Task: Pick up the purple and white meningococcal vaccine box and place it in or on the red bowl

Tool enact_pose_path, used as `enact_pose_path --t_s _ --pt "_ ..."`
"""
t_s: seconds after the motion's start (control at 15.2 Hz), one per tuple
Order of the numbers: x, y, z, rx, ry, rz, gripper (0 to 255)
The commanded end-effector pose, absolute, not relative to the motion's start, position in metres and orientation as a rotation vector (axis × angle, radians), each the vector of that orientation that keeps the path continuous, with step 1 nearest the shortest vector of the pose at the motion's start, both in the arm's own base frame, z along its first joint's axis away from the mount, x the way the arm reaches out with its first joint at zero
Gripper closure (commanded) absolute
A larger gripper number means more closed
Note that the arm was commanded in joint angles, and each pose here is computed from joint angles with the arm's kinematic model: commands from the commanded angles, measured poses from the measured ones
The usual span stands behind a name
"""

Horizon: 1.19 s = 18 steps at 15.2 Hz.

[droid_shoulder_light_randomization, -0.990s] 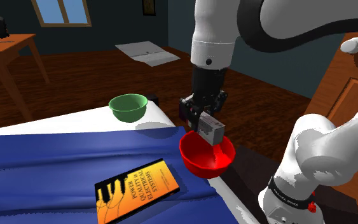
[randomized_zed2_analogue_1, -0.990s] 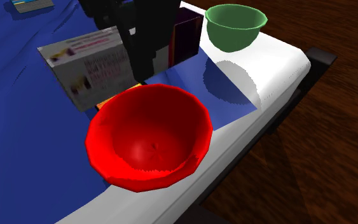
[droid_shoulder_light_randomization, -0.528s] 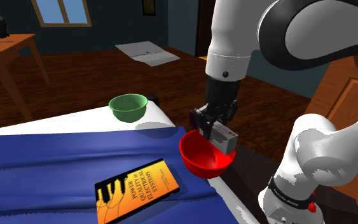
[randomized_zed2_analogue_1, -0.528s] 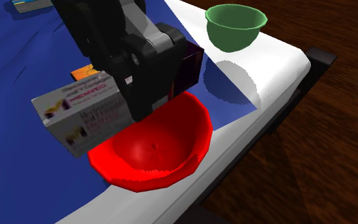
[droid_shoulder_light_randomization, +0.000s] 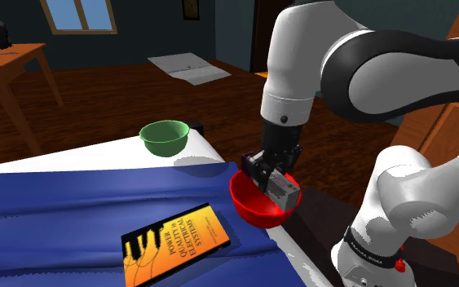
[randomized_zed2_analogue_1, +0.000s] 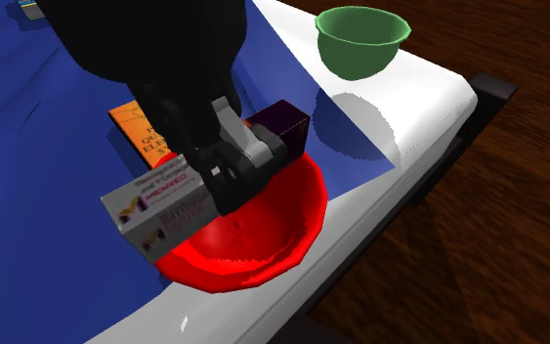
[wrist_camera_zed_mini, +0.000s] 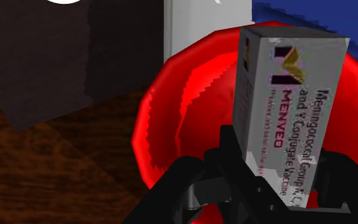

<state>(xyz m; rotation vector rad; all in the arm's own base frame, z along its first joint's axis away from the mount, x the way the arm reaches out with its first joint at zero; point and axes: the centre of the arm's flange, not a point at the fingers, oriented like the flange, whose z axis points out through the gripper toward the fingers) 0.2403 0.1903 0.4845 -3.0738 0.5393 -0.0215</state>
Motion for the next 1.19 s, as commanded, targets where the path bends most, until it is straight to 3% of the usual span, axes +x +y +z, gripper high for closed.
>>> enact_pose_path --t_s 0.0,0.4,0.46,0.79,1.12 --pt "0.239 0.191 0.479 -3.074 0.54 -0.021 255" --pt "0.239 0.191 0.479 -3.074 0.54 -0.021 255" --pt "0.24 0.191 0.479 -3.074 0.54 -0.021 0" --pt "0.239 0.191 0.479 -3.074 0.54 -0.021 0" --pt "0.238 0.19 0.529 -3.074 0.54 -0.021 0"
